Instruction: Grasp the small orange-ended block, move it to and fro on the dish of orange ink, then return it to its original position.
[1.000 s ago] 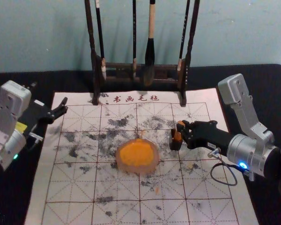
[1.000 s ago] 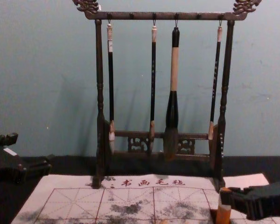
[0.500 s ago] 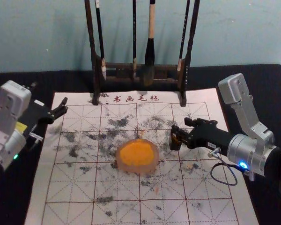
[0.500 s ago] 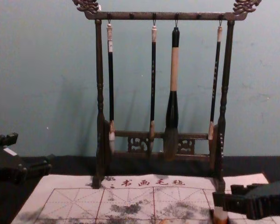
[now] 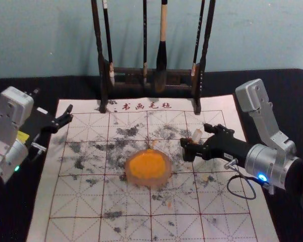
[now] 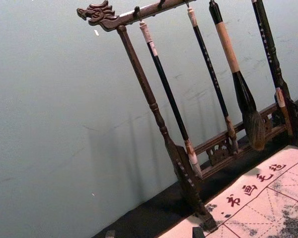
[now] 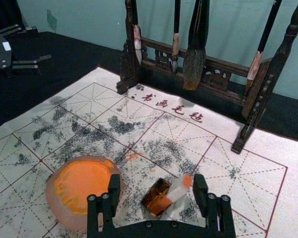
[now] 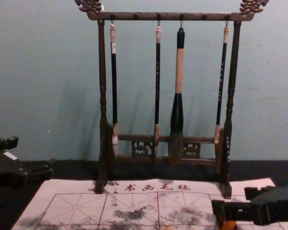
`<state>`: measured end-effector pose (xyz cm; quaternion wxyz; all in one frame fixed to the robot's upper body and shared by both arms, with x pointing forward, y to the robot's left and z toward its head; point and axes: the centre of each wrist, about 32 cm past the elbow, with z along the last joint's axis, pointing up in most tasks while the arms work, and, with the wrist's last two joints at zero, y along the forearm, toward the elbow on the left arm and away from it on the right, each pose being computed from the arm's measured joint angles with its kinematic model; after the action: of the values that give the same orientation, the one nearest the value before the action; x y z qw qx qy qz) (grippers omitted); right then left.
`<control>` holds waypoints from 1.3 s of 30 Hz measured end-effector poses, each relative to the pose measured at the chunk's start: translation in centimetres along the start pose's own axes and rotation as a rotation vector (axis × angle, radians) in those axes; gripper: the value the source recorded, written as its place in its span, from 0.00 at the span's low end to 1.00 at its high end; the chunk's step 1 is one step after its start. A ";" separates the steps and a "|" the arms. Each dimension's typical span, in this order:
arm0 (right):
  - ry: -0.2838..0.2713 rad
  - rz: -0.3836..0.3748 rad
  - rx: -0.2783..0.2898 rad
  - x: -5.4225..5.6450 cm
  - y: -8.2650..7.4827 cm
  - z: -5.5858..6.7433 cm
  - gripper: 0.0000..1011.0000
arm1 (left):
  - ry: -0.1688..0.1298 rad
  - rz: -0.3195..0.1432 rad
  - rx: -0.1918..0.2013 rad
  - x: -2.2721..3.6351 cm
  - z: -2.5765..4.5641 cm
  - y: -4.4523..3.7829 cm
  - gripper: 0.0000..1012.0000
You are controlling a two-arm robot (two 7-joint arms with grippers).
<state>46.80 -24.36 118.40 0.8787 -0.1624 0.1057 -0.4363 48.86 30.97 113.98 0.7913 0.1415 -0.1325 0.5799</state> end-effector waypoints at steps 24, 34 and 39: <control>-0.046 -0.089 0.224 -0.2 -0.8 -0.7 0.99 | 0.000 0.000 0.000 0.00 0.00 0.00 0.99; -0.117 -0.297 0.317 0.7 -0.5 -4.5 0.99 | 0.000 0.000 0.000 0.00 0.00 0.00 0.99; -0.121 -0.325 0.278 1.1 -0.4 -5.7 0.99 | 0.000 0.000 0.000 0.00 0.00 0.00 0.99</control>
<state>45.28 -26.62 113.24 0.8156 -0.0805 -0.0359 -0.5718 48.86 30.97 113.98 0.7913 0.1415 -0.1324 0.5799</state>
